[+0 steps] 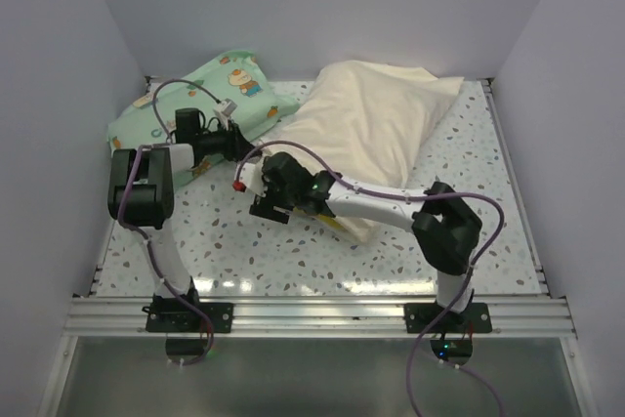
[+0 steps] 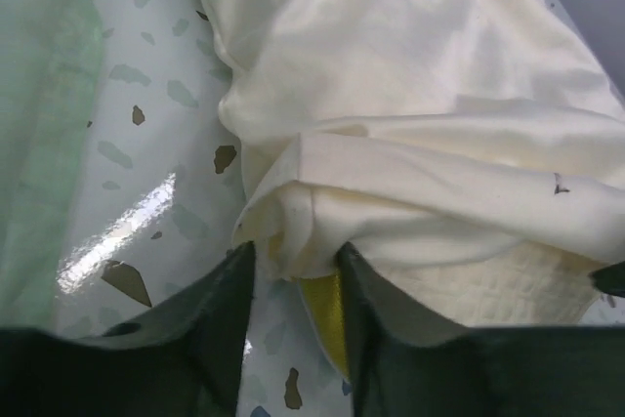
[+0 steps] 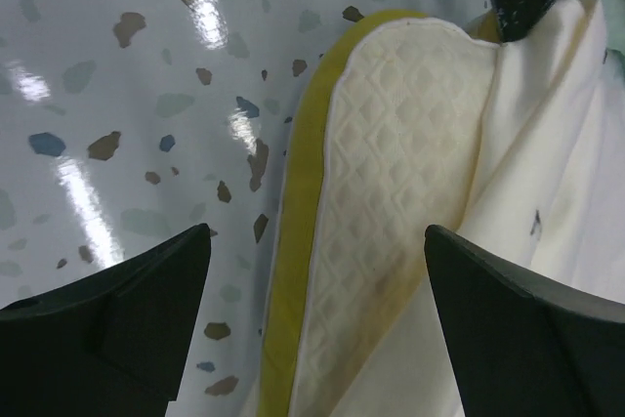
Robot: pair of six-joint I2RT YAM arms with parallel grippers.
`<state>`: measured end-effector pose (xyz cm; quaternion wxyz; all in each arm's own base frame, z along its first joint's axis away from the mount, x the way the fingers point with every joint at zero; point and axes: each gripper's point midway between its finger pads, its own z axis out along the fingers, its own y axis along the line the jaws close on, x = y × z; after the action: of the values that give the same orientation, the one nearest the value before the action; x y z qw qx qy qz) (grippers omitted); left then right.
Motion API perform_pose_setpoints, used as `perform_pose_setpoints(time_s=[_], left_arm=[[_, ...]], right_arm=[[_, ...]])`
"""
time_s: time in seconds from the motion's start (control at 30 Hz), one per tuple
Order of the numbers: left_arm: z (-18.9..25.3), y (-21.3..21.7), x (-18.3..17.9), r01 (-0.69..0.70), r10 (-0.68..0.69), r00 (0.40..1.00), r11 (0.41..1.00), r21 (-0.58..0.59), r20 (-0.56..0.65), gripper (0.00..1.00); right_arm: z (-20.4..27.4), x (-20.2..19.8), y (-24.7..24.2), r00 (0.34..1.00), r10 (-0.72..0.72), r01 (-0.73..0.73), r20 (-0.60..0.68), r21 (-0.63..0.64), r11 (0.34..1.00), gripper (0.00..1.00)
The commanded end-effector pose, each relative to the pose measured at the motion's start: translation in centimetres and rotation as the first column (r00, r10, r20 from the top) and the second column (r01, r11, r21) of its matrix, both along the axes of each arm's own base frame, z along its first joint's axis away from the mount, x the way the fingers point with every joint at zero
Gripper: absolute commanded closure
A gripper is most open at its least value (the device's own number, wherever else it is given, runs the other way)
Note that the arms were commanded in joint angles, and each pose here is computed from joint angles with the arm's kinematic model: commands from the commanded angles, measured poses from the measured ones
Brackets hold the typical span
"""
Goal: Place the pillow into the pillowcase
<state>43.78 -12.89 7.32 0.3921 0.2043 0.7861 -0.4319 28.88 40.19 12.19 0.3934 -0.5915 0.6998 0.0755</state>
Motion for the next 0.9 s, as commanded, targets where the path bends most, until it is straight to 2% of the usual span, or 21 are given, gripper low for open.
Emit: perform_pose_setpoints(time_s=[0.0, 0.03, 0.07, 0.13, 0.23, 0.27, 0.33, 0.37, 0.4, 0.43, 0.5, 0.53, 0.6, 0.63, 0.67, 0.7, 0.73, 0.8, 0.83, 0.87], left_arm=[[2.6, -0.7, 1.9, 0.041, -0.035, 0.996, 0.996, -0.076, 0.086, 0.66], [2.6, -0.7, 1.6, 0.049, -0.043, 0.996, 0.995, -0.083, 0.073, 0.82], [2.8, -0.8, 1.1, 0.060, -0.054, 0.996, 0.994, -0.088, 0.067, 0.90], [3.2, -0.5, 0.0, 0.058, -0.053, 0.997, 0.996, -0.075, 0.061, 1.00], [3.2, 0.4, -1.9, 0.029, -0.030, 0.999, 0.996, -0.079, -0.015, 1.00], [2.9, 0.7, -2.5, 0.020, -0.022, 0.999, 0.998, -0.062, -0.033, 1.00], [3.2, 1.2, -3.7, 0.025, -0.026, 0.999, 0.999, -0.030, -0.034, 1.00], [3.1, 1.2, -4.7, 0.026, -0.028, 0.997, 0.999, -0.030, -0.072, 1.00], [3.8, 1.5, -5.1, 0.038, -0.040, 0.998, 0.999, -0.025, -0.057, 1.00], [3.8, 1.5, -6.4, 0.043, -0.047, 0.992, 0.999, -0.033, -0.116, 1.00], [5.3, 1.7, -7.2, 0.065, -0.067, 0.994, 0.998, -0.026, -0.091, 1.00], [5.4, 1.6, -8.8, 0.075, -0.081, 0.984, 0.996, -0.040, -0.159, 1.00], [7.5, 1.5, -10.1, 0.131, -0.135, 0.985, 0.990, -0.046, -0.105, 1.00], [8.1, 1.3, -11.9, 0.144, -0.156, 0.973, 0.987, -0.076, -0.173, 1.00], [9.7, 1.7, -12.1, 0.155, -0.168, 0.975, 0.983, -0.098, -0.142, 1.00], [10.3, 2.0, -12.5, 0.185, -0.194, 0.977, 0.978, -0.096, -0.091, 1.00], [11.0, 2.0, -14.3, 0.182, -0.205, 0.964, 0.973, -0.142, -0.168, 1.00], [11.2, 2.6, -14.7, 0.214, -0.229, 0.966, 0.969, -0.127, -0.121, 1.00], [11.3, 2.6, -15.9, 0.215, -0.240, 0.955, 0.964, -0.155, -0.174, 1.00], [10.5, 2.8, -16.2, 0.218, -0.245, 0.954, 0.963, -0.156, -0.176, 1.00]], right_arm=[[-1.6, 4.4, 0.5, 0.983, -0.082, 0.091, 0.167, -0.046, 0.995, 0.06], [-2.4, 4.9, 0.3, 0.978, -0.083, 0.101, 0.192, -0.086, 0.991, 0.07], [-2.6, 5.8, 0.0, 0.967, -0.114, 0.136, 0.230, -0.079, 0.988, 0.08], [-2.4, 7.5, -1.7, 0.941, -0.164, 0.200, 0.296, -0.096, 0.975, 0.11], [-1.1, 9.5, -4.0, 0.893, -0.249, 0.296, 0.374, -0.072, 0.953, 0.36], [-0.3, 10.0, -4.4, 0.879, -0.274, 0.317, 0.390, -0.049, 0.947, 0.53], [1.9, 11.2, -6.0, 0.839, -0.329, 0.369, 0.433, -0.010, 0.929, 0.70], [2.7, 11.6, -6.4, 0.828, -0.341, 0.380, 0.446, 0.000, 0.925, 0.81], [3.2, 12.1, -7.2, 0.813, -0.358, 0.401, 0.459, 0.004, 0.916, 0.98], [3.6, 12.5, -7.7, 0.805, -0.361, 0.410, 0.472, -0.002, 0.912, 1.00], [4.1, 13.6, -9.5, 0.781, -0.382, 0.448, 0.494, -0.018, 0.894, 1.00], [4.1, 14.1, -10.0, 0.771, -0.393, 0.463, 0.502, -0.017, 0.886, 1.00], [3.8, 15.1, -11.7, 0.751, -0.425, 0.509, 0.505, -0.033, 0.860, 1.00], [3.4, 15.2, -12.1, 0.749, -0.430, 0.517, 0.504, -0.037, 0.855, 1.00], [3.2, 15.3, -12.4, 0.745, -0.433, 0.521, 0.507, -0.037, 0.853, 1.00], [3.0, 15.3, -12.5, 0.743, -0.427, 0.520, 0.515, -0.042, 0.853, 1.00], [2.1, 15.0, -12.7, 0.749, -0.422, 0.519, 0.511, -0.057, 0.853, 1.00], [0.3, 14.5, -12.7, 0.766, -0.413, 0.518, 0.492, -0.093, 0.851, 1.00], [-0.7, 14.2, -13.0, 0.771, -0.408, 0.516, 0.490, -0.103, 0.851, 1.00], [-1.1, 13.8, -12.6, 0.779, -0.397, 0.504, 0.485, -0.108, 0.857, 1.00]])
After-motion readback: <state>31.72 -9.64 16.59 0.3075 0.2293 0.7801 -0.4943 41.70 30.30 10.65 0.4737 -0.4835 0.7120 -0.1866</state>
